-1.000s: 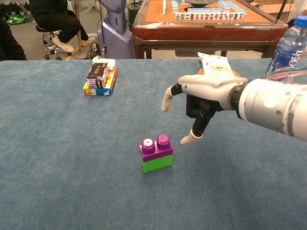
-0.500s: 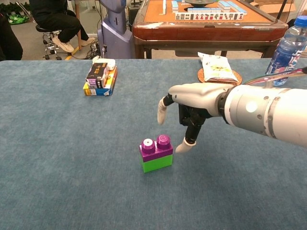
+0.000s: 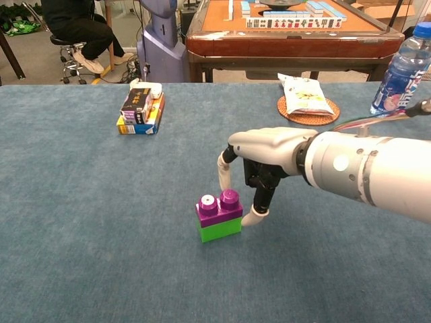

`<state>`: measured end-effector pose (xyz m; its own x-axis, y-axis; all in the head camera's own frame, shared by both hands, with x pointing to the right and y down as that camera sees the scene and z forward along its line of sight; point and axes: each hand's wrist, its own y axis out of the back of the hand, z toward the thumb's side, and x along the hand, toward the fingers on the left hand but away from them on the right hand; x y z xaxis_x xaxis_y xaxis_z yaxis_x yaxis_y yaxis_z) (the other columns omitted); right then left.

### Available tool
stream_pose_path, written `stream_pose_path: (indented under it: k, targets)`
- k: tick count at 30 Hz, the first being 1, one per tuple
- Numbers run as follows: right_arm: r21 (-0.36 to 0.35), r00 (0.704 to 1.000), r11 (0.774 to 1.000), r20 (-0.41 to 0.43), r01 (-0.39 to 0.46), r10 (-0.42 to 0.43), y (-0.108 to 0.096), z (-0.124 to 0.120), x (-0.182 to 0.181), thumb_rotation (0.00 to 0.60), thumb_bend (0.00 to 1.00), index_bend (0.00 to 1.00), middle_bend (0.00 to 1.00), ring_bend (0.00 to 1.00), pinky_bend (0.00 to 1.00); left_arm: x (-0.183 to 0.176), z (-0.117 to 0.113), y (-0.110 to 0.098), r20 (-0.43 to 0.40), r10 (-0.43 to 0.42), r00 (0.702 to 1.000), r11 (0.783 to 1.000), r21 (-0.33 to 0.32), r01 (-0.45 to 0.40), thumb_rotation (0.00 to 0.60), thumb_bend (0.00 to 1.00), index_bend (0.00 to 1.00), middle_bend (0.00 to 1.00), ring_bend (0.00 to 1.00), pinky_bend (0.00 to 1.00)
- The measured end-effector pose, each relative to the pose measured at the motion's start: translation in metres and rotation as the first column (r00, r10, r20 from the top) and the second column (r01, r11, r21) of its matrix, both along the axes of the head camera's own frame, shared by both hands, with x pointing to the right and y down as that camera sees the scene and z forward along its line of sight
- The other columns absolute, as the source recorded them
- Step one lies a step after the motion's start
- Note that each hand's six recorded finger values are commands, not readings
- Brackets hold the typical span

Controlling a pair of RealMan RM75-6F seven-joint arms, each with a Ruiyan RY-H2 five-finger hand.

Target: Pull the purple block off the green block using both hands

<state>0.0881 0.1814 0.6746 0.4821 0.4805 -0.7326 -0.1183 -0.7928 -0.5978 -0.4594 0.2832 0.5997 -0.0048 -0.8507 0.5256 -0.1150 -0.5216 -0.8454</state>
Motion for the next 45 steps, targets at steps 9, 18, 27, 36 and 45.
stream_pose_path:
  k: [9,18,27,36,45]
  targets:
    - [-0.006,1.000,1.000,-0.003,-0.001,0.001,0.000,0.004,-0.002,0.600,0.09,0.43,1.00,1.00,1.00,-0.001,0.001,0.002,0.001,-0.002,1.000,1.000,-0.004,0.002,0.600,0.25,0.32,0.36,0.29,0.59]
    - [-0.014,1.000,1.000,0.005,-0.008,0.008,0.000,0.006,-0.004,0.600,0.17,0.46,1.00,1.00,1.00,-0.001,0.002,0.004,0.000,-0.003,1.000,1.000,-0.009,0.003,0.600,0.25,0.32,0.36,0.29,0.59]
    - [-0.017,1.000,1.000,0.005,-0.015,0.016,-0.001,0.008,-0.005,0.600,0.25,0.47,1.00,1.00,1.00,-0.001,0.002,0.005,0.000,-0.004,1.000,1.000,-0.012,0.004,0.600,0.25,0.32,0.36,0.29,0.59]
    - [-0.022,1.000,1.000,0.005,-0.018,0.018,-0.001,0.011,-0.006,0.600,0.31,0.49,1.00,1.00,1.00,-0.002,0.004,0.006,-0.001,-0.007,1.000,1.000,-0.016,0.007,0.600,0.25,0.32,0.36,0.29,0.59]
    - [-0.047,0.999,0.998,0.040,-0.032,0.034,-0.001,0.009,-0.006,0.600,0.39,0.57,1.00,1.00,1.00,-0.001,0.004,0.005,-0.009,-0.009,1.000,1.000,-0.011,0.009,0.600,0.25,0.32,0.36,0.29,0.59]
